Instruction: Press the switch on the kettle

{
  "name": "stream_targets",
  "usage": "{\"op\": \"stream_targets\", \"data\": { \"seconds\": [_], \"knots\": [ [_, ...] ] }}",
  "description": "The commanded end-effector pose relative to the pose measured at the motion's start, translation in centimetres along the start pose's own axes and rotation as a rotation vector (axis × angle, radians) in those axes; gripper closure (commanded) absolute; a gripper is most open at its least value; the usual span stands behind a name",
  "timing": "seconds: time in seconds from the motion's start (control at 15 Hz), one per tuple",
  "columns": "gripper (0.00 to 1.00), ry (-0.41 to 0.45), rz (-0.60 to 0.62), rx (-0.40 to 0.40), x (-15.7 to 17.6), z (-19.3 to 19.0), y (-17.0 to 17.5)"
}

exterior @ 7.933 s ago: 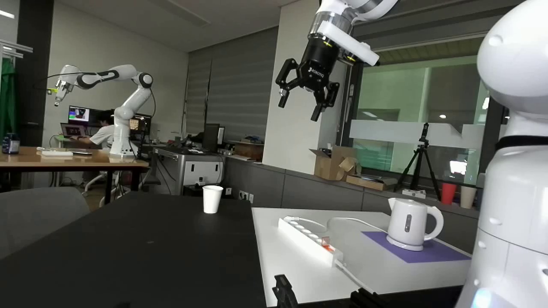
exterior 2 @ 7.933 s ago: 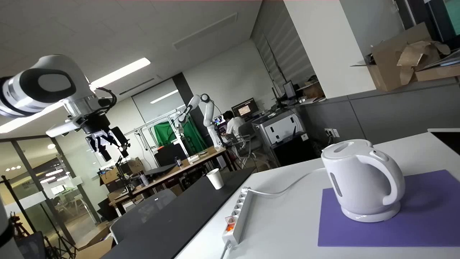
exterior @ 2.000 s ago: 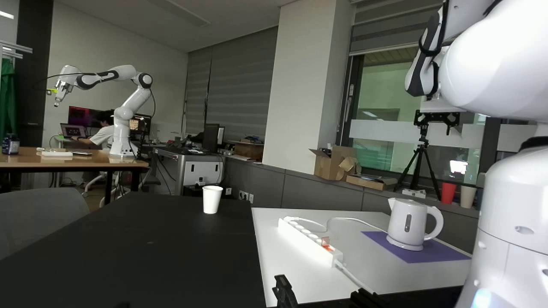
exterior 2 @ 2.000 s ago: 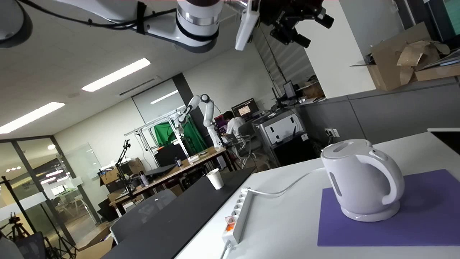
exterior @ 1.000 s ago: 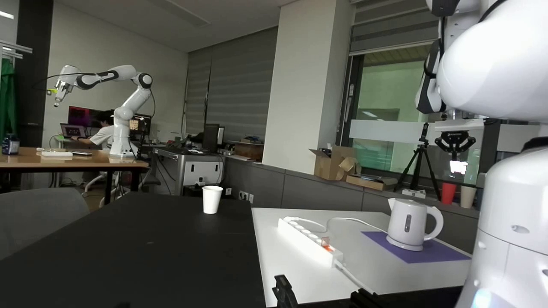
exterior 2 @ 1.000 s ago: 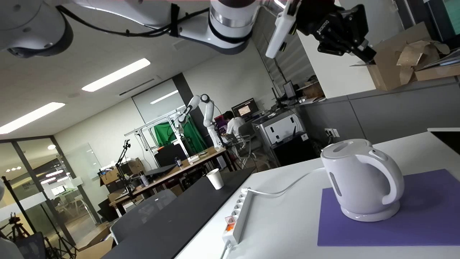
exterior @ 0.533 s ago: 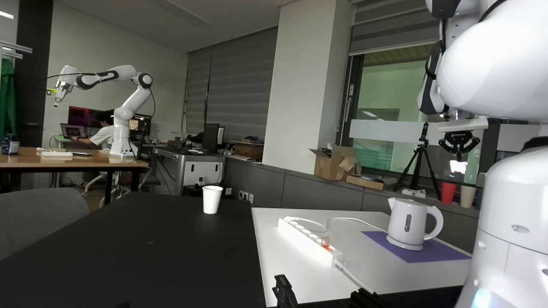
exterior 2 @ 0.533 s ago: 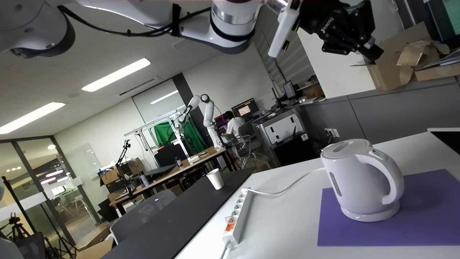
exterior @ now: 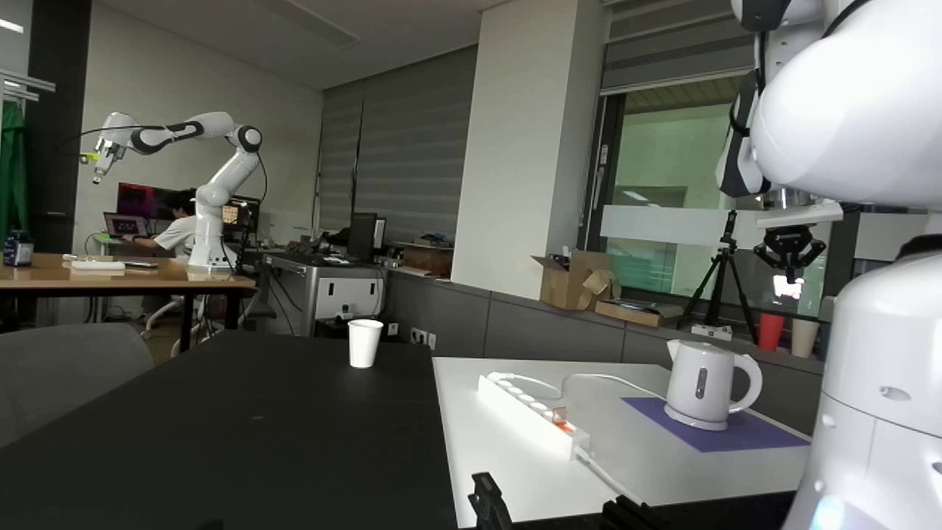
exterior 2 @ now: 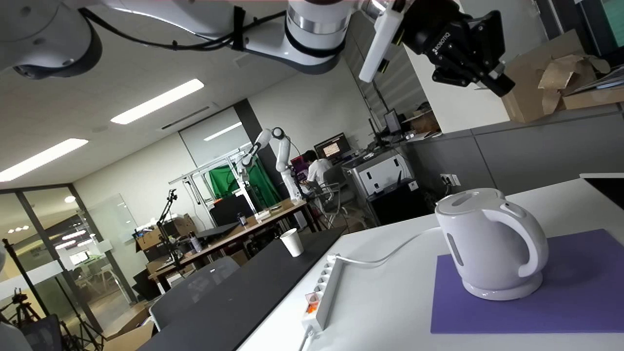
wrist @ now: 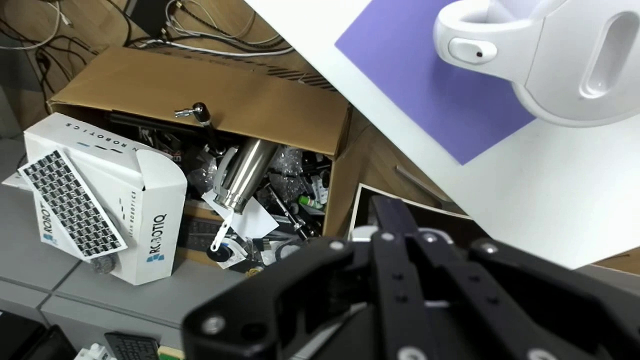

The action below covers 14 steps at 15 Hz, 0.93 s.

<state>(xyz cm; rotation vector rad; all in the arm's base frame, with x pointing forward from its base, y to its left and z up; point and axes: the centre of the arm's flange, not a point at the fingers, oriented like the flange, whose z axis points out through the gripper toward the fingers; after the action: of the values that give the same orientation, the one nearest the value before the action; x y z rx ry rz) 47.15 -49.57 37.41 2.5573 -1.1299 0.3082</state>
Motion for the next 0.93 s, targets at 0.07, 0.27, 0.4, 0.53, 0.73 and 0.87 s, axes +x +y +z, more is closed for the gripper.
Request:
{"op": "stream_targets", "data": {
  "seconds": [0.07,0.27,0.4,0.53,0.73,0.87],
  "knots": [
    [0.99,-0.012,-0.012,-0.004,-0.2,0.1,0.0],
    [0.99,-0.013,-0.013,-0.003,-0.2,0.2,-0.1],
    [0.99,-0.013,-0.013,-0.003,-0.2,0.2,-0.1],
    [0.99,-0.013,-0.013,-0.003,-0.2,0.2,-0.1],
    [1.00,-0.018,-0.036,-0.008,-0.4,0.4,-0.2],
    [1.00,-0.032,-0.064,-0.007,-1.1,1.2,-0.6]
  ]
}}
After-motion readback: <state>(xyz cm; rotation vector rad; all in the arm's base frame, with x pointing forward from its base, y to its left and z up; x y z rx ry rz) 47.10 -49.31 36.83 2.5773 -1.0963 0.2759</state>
